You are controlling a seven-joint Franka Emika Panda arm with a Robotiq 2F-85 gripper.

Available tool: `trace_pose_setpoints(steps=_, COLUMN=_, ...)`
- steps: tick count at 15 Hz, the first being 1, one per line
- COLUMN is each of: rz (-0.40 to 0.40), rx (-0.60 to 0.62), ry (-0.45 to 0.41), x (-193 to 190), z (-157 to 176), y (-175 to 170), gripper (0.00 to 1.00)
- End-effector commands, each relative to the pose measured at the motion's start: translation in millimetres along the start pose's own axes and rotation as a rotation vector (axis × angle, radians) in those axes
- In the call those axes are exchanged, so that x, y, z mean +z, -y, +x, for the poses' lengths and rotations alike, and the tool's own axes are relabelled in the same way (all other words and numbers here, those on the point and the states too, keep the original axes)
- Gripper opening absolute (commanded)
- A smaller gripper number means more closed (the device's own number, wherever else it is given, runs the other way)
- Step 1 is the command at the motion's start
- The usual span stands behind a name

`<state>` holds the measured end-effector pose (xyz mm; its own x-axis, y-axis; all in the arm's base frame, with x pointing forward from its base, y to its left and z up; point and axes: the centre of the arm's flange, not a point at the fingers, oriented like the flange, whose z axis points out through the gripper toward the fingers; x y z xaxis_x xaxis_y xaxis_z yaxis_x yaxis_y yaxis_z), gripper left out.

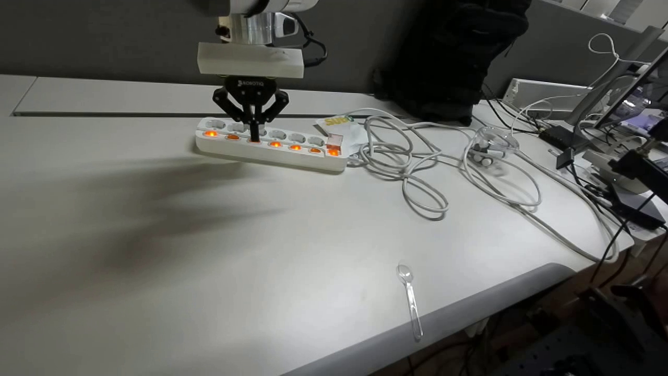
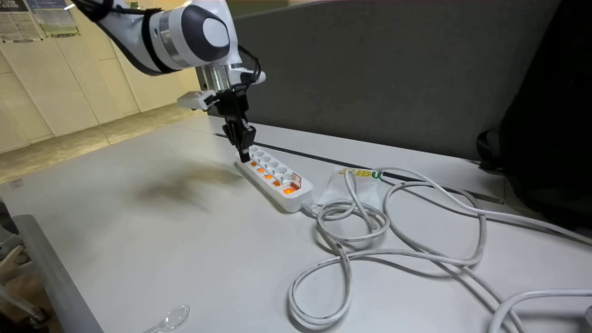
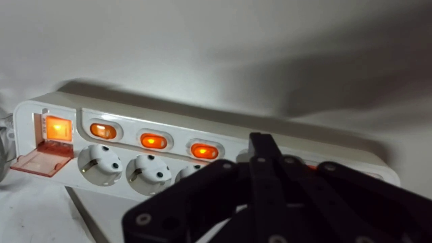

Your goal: Turn on the third switch from the left of the extension cord

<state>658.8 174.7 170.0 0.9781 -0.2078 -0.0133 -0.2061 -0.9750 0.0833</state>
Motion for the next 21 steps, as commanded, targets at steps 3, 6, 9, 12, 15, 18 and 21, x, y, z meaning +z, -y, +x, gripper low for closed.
trace_pose_setpoints(steps=3, rz=0.018, rx=0.029, ry=-0.032, x=0.3, z=13.5, y=1.2, gripper=0.0)
trace_pose_setpoints(steps=6, rz=0.022, rx=0.037, ry=-0.024, x=5.5, z=14.0, y=0.6, gripper=0.0)
trace_pose_setpoints(steps=9, rz=0.027, rx=0.047, ry=-0.02, x=11.4, z=14.7, y=-0.3, gripper=0.0)
trace_pose_setpoints(steps=12, rz=0.032, rx=0.054, ry=-0.022, x=16.5, z=15.4, y=-0.5, gripper=0.0)
trace_pose_setpoints(steps=15, rz=0.033, rx=0.059, ry=-0.024, x=16.3, z=17.4, y=-1.4, gripper=0.0)
trace_pose_setpoints(steps=18, rz=0.027, rx=0.057, ry=-0.019, x=17.7, z=19.7, y=-0.9, gripper=0.0)
trace_pose_setpoints(steps=21, rz=0.015, rx=0.056, ry=-0.008, x=19.7, z=22.7, y=0.9, gripper=0.0)
